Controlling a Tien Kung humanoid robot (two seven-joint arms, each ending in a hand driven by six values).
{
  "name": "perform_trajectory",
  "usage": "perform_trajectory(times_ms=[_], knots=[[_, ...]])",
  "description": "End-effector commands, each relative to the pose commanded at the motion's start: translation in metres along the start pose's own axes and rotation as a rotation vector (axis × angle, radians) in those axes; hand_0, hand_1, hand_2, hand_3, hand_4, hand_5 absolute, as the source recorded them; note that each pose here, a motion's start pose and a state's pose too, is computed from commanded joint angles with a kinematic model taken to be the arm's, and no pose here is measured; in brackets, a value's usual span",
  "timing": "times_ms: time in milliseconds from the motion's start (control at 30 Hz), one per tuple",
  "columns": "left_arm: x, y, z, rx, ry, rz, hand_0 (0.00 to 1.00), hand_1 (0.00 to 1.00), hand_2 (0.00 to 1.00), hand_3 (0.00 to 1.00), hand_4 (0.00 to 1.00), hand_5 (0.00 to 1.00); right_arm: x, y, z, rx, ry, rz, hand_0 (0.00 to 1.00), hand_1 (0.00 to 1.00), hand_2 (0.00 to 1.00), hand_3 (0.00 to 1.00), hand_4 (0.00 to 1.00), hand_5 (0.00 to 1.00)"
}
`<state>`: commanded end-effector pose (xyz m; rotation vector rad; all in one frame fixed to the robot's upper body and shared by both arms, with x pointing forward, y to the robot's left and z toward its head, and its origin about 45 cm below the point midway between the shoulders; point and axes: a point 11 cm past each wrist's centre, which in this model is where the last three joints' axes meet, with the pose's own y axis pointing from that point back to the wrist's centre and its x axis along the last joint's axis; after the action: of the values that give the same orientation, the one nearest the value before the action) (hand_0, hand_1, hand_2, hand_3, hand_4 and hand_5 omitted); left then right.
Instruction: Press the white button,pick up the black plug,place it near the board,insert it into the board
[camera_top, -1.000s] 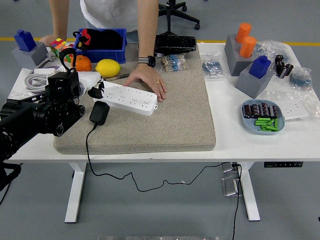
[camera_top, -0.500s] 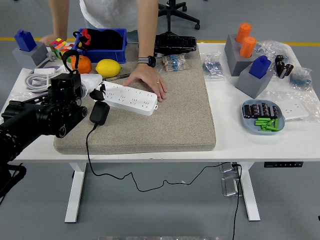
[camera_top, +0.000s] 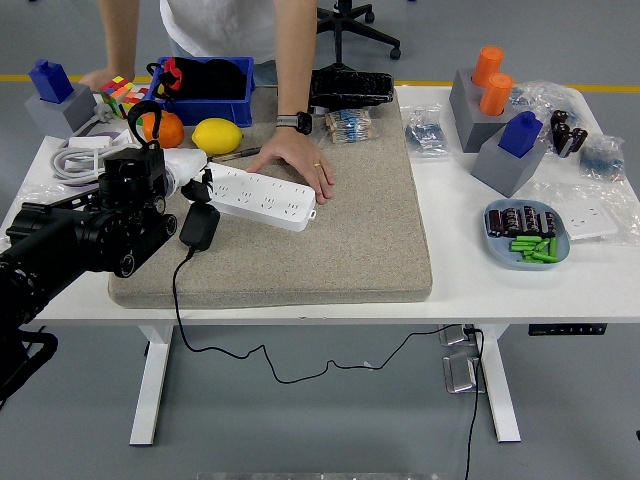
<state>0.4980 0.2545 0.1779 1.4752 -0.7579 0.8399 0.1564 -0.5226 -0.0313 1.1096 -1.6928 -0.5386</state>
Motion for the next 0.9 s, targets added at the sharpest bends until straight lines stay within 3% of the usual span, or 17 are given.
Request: perform_trajectory(times_ms=[900], knots=[[-0.011, -0.002, -0.005, 0.010, 0.010, 0.000, 0.198, 0.052, 0.069, 0.712, 0.002, 0.401, -0.004, 0.000, -0.006, 0.017, 0.010, -0.010, 0.694, 0.600, 0.592, 0.590, 0.711, 0.280]])
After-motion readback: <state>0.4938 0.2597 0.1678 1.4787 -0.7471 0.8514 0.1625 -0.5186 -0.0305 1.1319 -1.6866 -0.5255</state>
